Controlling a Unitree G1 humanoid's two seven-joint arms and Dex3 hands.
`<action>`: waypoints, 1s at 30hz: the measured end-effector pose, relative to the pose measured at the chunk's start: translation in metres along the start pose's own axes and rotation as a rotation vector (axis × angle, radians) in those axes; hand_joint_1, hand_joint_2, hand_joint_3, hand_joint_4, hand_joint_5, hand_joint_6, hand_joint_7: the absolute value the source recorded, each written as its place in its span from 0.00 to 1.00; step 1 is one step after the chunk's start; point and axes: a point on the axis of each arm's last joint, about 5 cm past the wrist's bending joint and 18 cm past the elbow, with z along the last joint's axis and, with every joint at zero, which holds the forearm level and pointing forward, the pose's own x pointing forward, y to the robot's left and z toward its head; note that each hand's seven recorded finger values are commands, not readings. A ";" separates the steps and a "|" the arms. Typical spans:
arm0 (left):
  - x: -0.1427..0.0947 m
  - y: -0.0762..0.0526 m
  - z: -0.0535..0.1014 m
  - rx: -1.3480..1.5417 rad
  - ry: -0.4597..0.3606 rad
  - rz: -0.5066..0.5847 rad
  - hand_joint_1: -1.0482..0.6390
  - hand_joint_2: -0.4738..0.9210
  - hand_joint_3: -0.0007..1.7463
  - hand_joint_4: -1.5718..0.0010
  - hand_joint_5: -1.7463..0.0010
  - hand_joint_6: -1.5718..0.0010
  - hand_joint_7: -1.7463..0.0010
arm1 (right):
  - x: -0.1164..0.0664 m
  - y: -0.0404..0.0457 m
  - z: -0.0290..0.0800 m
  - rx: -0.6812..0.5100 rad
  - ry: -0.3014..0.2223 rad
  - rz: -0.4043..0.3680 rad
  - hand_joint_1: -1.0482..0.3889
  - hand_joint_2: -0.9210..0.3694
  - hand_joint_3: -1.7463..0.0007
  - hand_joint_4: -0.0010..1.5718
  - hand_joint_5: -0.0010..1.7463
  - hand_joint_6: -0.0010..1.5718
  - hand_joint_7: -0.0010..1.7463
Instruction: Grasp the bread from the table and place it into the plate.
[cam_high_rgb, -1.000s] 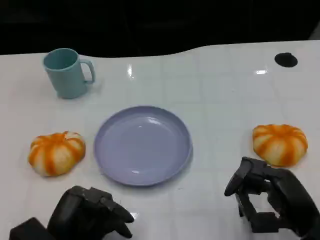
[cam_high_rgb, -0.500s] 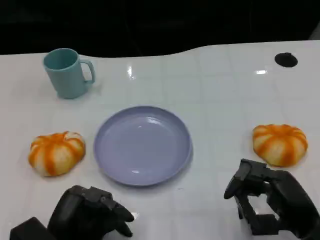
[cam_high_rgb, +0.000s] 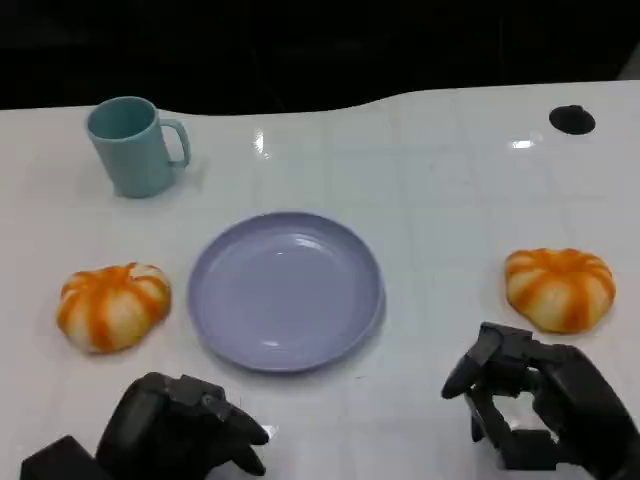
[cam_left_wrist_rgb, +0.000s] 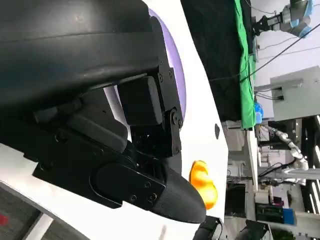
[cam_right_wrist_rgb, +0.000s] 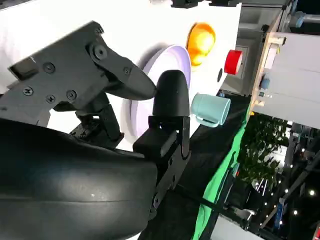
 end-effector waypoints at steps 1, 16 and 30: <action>0.000 0.000 0.000 0.000 0.000 0.000 0.00 1.00 0.00 0.11 0.59 0.01 0.85 | 0.000 0.0000 0.000 -0.001 -0.002 0.000 0.61 0.04 0.77 0.50 0.63 0.58 0.32; 0.001 -0.001 0.000 -0.003 0.000 0.003 0.00 1.00 0.00 0.12 0.60 0.01 0.86 | 0.005 -0.0153 0.016 -0.396 -0.142 0.021 0.50 0.00 0.89 0.18 0.36 0.35 0.03; 0.001 -0.002 0.000 -0.005 0.000 -0.001 0.00 0.99 0.00 0.11 0.60 0.00 0.86 | 0.016 -0.0272 0.045 -1.066 -0.134 -0.089 0.35 0.00 0.93 0.01 0.30 0.25 0.00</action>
